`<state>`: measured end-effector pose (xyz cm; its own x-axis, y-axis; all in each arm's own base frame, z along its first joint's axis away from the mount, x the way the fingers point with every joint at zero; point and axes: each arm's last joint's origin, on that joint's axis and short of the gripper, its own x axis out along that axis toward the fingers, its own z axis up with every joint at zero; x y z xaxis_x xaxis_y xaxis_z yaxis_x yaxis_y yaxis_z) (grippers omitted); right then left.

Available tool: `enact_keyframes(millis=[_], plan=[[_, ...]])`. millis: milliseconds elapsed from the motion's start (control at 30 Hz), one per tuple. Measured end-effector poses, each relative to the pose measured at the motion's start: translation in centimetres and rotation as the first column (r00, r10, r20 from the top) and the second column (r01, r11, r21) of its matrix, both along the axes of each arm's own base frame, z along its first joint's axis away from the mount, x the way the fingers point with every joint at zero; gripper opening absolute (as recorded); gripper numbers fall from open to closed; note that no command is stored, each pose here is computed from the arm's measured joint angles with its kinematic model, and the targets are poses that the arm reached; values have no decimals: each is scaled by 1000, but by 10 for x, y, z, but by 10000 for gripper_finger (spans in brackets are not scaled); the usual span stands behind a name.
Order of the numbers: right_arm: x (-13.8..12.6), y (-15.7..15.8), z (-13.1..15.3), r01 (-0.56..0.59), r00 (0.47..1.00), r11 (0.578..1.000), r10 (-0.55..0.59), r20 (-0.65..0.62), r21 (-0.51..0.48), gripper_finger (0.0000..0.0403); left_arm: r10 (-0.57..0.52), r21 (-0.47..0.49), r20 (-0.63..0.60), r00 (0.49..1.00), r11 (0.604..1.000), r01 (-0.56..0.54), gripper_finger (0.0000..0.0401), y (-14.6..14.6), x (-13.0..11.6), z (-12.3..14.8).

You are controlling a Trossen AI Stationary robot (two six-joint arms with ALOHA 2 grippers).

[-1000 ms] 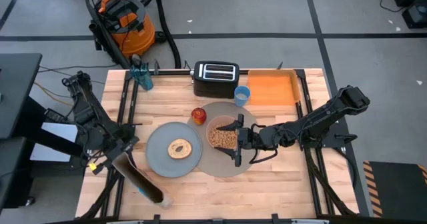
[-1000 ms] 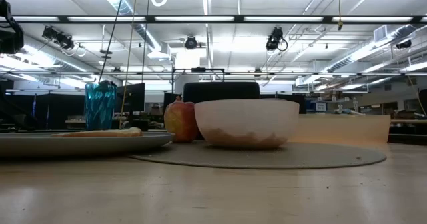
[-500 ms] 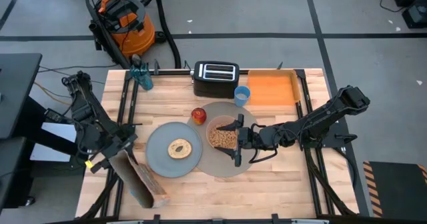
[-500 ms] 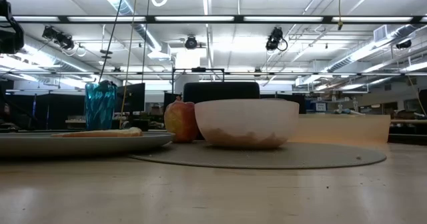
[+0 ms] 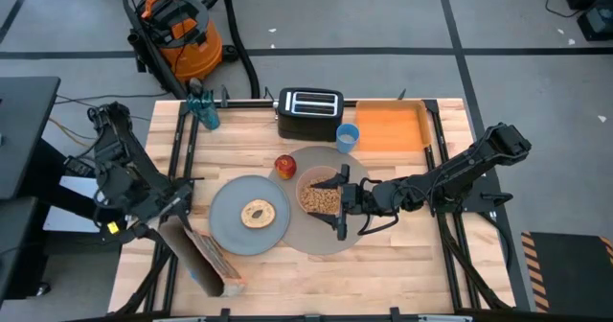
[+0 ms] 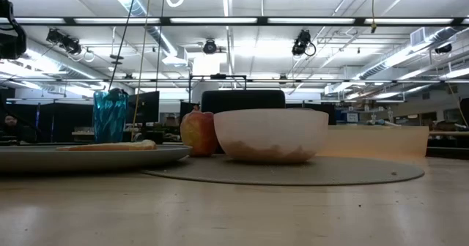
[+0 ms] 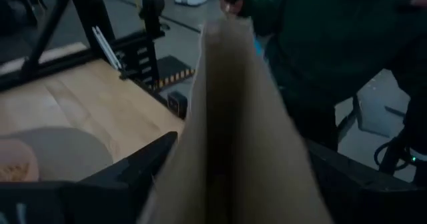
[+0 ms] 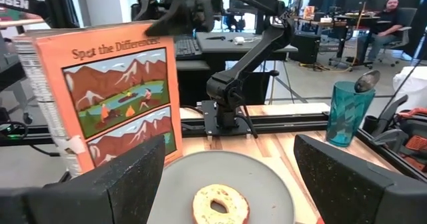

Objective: Arrange a breakfast setting
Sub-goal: Pour the cereal from the cereal box into the orange bowl, then put the black spoon on the gray placemat beside the orange bowl

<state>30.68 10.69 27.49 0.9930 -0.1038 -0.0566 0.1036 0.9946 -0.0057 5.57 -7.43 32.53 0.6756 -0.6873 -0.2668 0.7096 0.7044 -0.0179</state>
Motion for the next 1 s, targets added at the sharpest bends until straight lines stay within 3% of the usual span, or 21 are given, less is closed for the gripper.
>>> enact_keyframes(millis=[333,533,700,867,1000], plan=[[0,0,0,-10,1000,1000,10,-1,0,339,134,-50,83,988,990,-130,277,10,-2,24],[0,-1,-1,-6,1000,1000,6,-10,-18,337,272,-75,156,949,962,-264,277,13,1,31],[4,-11,-1,26,1000,999,-27,-11,-22,337,520,-116,175,836,854,-507,275,20,5,36],[9,-29,-4,59,997,998,-60,-43,-31,337,624,-120,147,768,782,-612,266,23,14,50],[11,-41,-9,70,992,996,-74,-98,-46,337,713,-35,103,694,700,-713,257,21,30,60]])
